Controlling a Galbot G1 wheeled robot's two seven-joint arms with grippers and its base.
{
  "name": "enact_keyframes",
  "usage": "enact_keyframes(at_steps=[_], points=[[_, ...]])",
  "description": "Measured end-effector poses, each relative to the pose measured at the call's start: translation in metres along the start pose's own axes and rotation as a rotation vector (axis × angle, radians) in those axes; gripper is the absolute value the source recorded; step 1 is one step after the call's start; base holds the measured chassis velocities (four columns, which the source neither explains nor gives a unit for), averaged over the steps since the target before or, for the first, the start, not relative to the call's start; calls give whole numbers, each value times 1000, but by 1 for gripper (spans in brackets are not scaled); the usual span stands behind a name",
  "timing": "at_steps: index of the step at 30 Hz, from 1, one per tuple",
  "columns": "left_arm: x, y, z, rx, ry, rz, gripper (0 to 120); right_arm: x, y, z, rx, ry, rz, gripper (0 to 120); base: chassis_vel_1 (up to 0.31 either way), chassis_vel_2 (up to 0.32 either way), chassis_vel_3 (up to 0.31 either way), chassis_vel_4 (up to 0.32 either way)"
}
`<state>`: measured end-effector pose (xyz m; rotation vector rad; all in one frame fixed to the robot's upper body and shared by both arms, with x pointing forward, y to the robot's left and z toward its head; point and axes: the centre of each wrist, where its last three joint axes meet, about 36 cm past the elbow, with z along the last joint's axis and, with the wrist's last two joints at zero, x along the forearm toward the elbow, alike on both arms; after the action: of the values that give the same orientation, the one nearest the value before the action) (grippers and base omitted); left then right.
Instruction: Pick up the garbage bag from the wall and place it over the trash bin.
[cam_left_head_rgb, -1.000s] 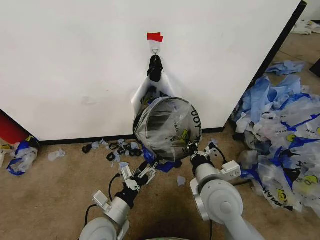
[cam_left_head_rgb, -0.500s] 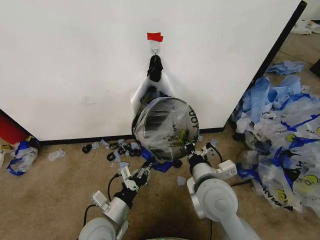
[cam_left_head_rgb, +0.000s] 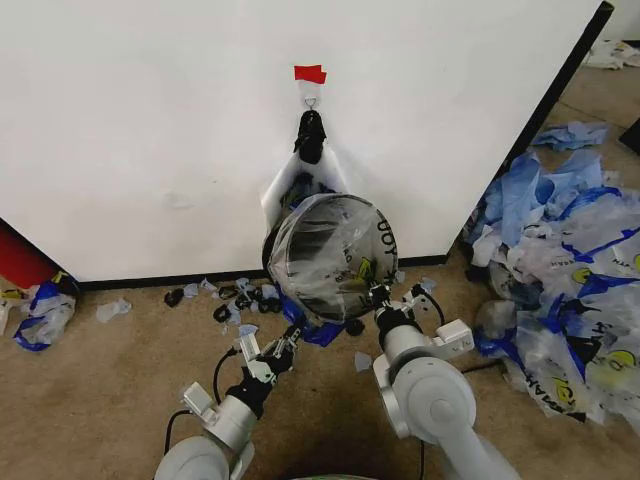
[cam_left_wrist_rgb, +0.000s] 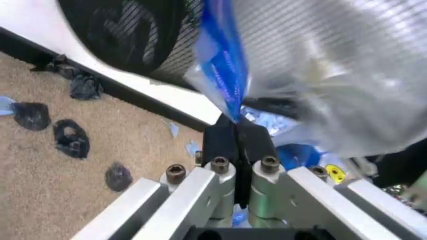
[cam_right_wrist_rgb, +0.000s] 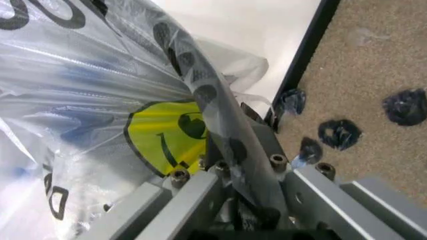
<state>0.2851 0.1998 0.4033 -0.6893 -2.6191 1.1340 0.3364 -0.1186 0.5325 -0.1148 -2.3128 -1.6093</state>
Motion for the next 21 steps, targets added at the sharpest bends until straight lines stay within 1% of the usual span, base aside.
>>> enact_keyframes(at_steps=[9, 14, 21], points=[[-4, 14, 3, -24, -3, -30, 0, 15, 2, -6, 7, 5, -11, 0, 0, 0, 0, 0], [-7, 21, 2, -37, -14, -52, 0, 30, -1, -9, 24, 16, -5, 0, 0, 0, 0, 0], [-11, 31, 3, -54, -28, -83, 0, 40, -4, -8, 37, 30, 3, 0, 0, 0, 0, 0]])
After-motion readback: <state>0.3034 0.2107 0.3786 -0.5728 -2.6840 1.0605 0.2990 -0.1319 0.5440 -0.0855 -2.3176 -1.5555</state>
